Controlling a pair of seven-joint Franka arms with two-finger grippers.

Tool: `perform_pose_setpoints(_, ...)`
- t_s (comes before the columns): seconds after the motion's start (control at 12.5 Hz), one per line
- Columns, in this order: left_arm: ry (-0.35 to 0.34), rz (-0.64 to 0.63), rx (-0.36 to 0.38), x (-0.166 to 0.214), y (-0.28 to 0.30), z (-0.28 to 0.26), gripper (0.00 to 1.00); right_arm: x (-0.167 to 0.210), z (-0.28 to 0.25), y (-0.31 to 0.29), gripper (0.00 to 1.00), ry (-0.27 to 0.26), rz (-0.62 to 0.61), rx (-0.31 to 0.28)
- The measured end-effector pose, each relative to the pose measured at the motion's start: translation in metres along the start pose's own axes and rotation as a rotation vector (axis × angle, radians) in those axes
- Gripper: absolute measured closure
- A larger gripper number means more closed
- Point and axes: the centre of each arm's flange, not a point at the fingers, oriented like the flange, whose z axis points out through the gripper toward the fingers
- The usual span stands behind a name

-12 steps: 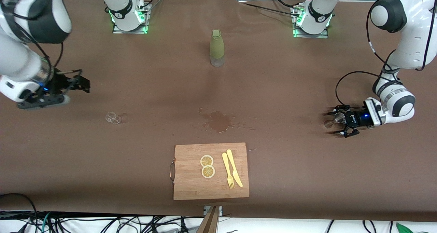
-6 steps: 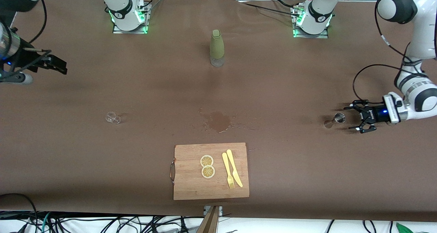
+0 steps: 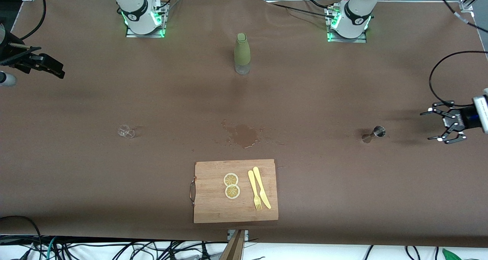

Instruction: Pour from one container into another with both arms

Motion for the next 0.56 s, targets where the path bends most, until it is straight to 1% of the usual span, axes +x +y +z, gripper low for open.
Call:
perform_pose_setpoints(0.16, -0.113, -0.073, 0.052, 0.045, 0.006, -0.017, 0.00, 0.004, 0.000, 0.008, 0.00, 0.014, 0.021, 0.023)
perform_pose_setpoints(0.32, -0.236, -0.163, 0.101, 0.089, 0.016, -0.021, 0.00, 0.004, 0.000, 0.011, 0.00, 0.014, 0.027, 0.030)
perform_pose_setpoints(0.48, -0.357, -0.252, 0.168, 0.134, 0.029, -0.020, 0.00, 0.005, 0.001, 0.011, 0.00, 0.015, 0.026, 0.030)
perform_pose_setpoints(0.56, -0.393, -0.319, 0.198, 0.155, 0.039, -0.014, 0.00, 0.006, 0.003, 0.010, 0.00, 0.012, 0.026, 0.031)
